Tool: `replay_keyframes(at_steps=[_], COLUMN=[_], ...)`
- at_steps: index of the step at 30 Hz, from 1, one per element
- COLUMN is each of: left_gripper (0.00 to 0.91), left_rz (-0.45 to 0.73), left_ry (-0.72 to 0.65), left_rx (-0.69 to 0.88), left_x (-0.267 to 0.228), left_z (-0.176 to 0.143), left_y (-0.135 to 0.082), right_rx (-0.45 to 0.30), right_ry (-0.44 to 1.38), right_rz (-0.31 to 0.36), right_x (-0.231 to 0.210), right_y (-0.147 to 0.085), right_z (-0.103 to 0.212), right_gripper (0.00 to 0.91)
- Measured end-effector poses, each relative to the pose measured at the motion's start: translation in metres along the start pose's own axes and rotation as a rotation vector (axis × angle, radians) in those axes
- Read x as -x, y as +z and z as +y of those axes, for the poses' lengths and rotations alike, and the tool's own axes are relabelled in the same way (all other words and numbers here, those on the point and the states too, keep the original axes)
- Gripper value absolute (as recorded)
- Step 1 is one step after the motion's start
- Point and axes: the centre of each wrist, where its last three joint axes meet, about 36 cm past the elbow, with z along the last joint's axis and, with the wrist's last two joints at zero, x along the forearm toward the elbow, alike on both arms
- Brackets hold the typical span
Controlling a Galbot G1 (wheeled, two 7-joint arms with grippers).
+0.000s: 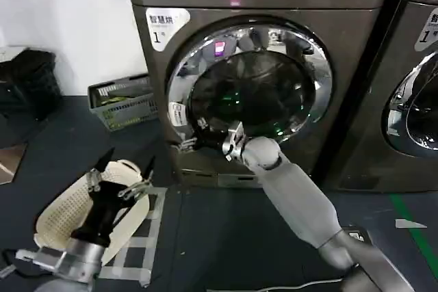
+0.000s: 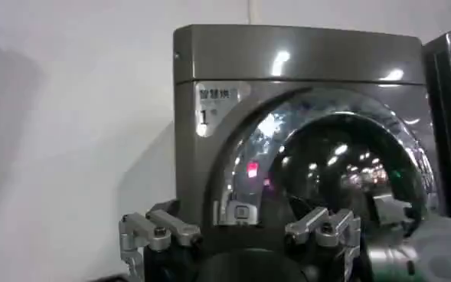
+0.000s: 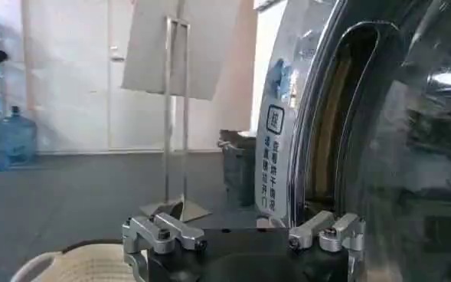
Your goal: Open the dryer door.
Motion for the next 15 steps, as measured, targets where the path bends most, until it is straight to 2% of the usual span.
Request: replay_keyframes(at_steps=[15], left_gripper=[0.907], left_rz=[0.029], left_ry=[-0.069], left_rx=[0.043], left_x=[0.003], left_z=[0.038], left_y=[0.002], right_rx=[-0.012], right_ry=[-0.17], right_rz=[-0.048], right_x=[-0.031], right_y=[-0.008], right_z=[0.022], right_gripper=[0.907])
